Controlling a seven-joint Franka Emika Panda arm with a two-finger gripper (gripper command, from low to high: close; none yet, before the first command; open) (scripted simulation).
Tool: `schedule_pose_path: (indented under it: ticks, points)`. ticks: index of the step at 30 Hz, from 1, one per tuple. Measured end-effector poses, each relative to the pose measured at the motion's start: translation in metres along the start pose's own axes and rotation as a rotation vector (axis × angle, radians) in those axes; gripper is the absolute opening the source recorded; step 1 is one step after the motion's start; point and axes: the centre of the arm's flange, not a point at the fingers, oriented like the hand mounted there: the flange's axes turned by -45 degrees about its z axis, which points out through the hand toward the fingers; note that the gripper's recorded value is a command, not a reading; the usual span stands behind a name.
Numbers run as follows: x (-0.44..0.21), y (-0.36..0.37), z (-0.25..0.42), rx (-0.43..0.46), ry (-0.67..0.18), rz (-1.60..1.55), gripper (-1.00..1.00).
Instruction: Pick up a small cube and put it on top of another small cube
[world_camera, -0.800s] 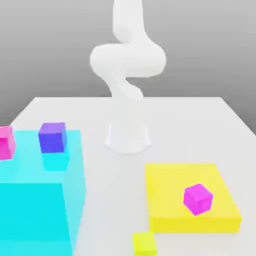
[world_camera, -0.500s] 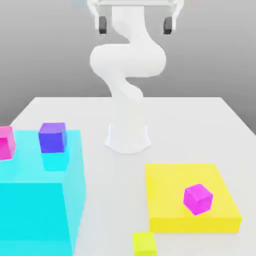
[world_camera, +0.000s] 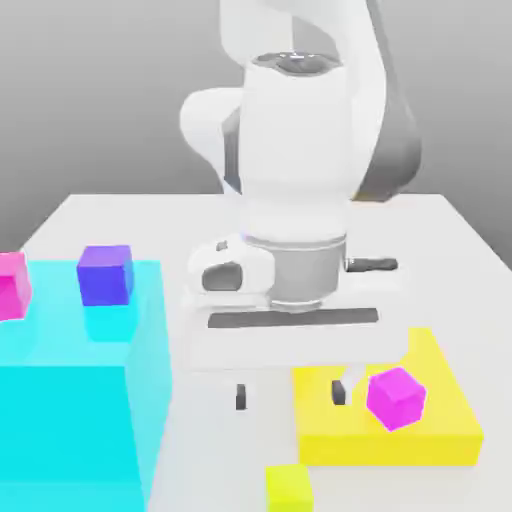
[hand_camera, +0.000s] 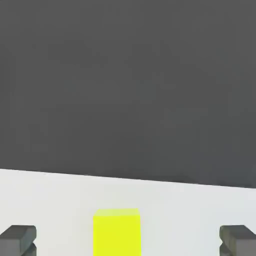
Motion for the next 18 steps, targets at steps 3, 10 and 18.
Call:
schedule_pose_path:
  ticks: [3,10,18]
  points:
    - [-0.014,-0.004,0.052,0.006,-0.069,-0.01,0.0]
    - [-0.022,-0.005,0.116,0.008,-0.084,-0.012,-1.0]
    - [-0.019,-0.005,0.086,0.008,-0.084,-0.012,-1.0]
